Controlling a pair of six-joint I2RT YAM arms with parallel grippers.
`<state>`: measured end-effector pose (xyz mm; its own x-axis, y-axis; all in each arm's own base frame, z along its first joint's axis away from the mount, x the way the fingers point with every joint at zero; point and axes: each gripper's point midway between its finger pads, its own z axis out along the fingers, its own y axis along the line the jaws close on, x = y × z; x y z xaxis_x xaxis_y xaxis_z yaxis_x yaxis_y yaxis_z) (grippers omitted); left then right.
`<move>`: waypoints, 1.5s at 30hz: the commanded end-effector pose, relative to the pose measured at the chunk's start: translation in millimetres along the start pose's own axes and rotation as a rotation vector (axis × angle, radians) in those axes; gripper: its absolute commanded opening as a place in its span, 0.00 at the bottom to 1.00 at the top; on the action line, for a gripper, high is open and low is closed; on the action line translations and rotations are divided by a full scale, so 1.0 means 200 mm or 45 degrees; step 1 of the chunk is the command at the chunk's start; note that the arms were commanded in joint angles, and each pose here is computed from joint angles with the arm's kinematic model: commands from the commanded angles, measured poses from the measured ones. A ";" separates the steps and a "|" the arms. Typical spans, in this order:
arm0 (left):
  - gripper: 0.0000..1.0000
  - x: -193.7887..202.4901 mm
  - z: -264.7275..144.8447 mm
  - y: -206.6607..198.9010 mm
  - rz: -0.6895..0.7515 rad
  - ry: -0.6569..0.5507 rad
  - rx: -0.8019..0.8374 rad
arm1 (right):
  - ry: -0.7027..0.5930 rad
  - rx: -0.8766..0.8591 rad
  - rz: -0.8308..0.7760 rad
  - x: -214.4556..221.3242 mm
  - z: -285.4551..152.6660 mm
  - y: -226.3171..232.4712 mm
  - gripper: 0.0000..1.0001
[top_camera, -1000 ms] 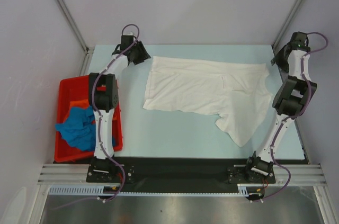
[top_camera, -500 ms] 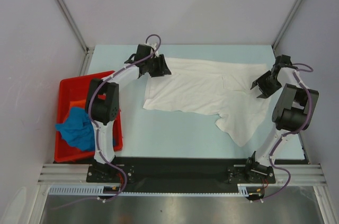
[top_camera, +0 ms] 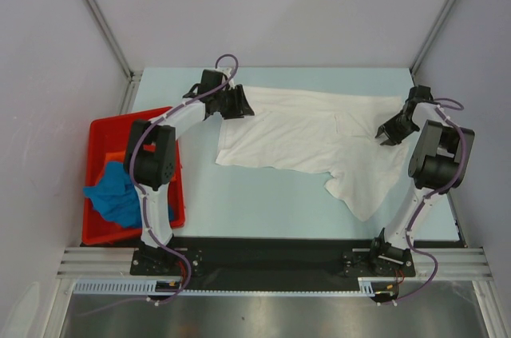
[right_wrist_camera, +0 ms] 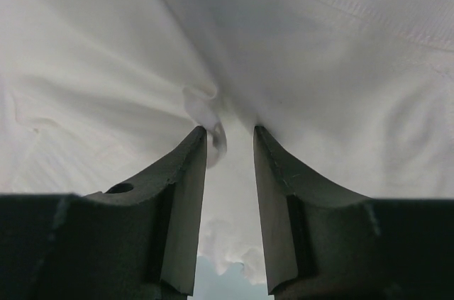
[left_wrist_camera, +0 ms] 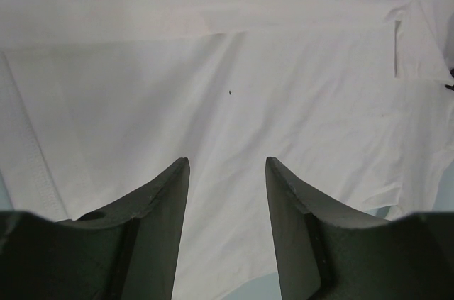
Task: Fold and stack the t-shirts
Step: Fold the tshirt
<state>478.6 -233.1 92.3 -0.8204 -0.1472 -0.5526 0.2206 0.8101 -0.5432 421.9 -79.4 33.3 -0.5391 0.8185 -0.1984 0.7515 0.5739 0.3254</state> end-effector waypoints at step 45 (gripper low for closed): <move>0.53 -0.05 -0.05 -0.04 0.031 -0.017 0.091 | -0.306 0.092 0.157 -0.11 -0.31 -0.14 0.54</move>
<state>474.7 -232.4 93.7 -0.8328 -0.1392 -0.5358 0.2336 0.7891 -0.5681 352.3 -85.3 53.9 -0.2517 0.9466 -0.2017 0.9055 0.3039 0.2961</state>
